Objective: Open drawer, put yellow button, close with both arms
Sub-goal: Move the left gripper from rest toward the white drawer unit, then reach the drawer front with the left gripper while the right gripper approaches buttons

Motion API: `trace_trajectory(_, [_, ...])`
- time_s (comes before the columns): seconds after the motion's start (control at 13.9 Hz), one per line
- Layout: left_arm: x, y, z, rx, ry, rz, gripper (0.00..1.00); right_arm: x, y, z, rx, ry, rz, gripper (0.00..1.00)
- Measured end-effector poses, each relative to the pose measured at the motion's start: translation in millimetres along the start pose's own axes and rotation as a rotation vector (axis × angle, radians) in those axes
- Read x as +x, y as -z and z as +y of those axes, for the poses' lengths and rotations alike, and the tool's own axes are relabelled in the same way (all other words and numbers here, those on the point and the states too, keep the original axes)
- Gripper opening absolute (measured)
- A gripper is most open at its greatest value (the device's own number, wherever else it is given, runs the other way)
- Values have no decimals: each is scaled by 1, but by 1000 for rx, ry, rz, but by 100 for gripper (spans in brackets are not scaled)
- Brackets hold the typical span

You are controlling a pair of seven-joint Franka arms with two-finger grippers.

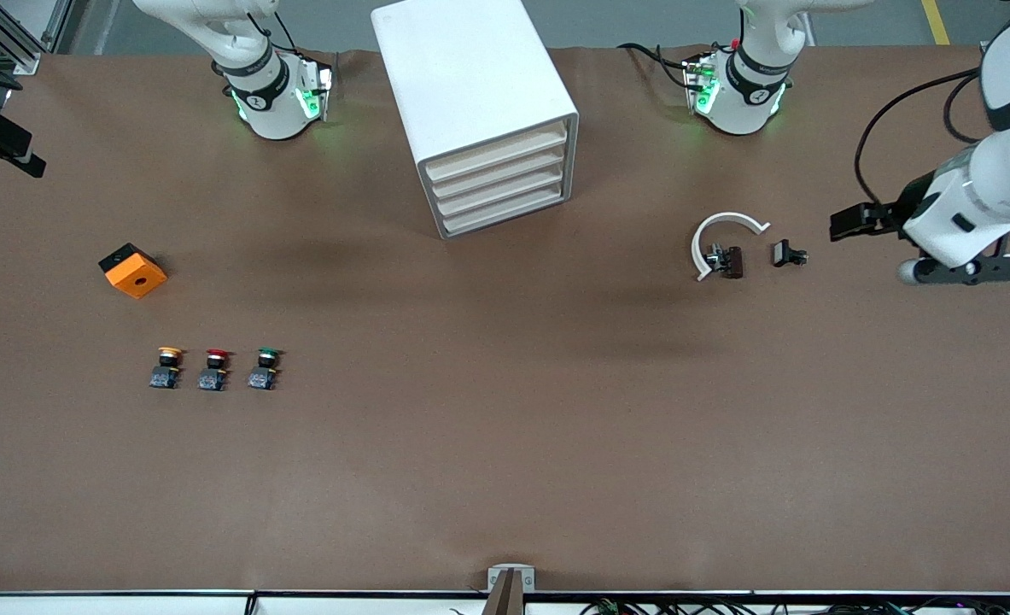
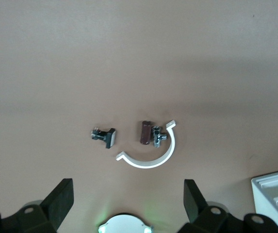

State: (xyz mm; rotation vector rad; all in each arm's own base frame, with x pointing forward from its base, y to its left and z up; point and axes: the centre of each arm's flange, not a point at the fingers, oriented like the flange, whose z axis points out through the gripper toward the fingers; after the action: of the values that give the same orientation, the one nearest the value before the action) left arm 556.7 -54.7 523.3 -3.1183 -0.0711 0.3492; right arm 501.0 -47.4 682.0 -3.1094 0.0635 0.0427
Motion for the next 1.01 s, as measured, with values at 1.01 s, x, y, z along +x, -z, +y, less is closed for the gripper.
trace_trajectory(1.01, [46,-41,142,-104,428,-64,100,0,3,-1,0,-28,8,100])
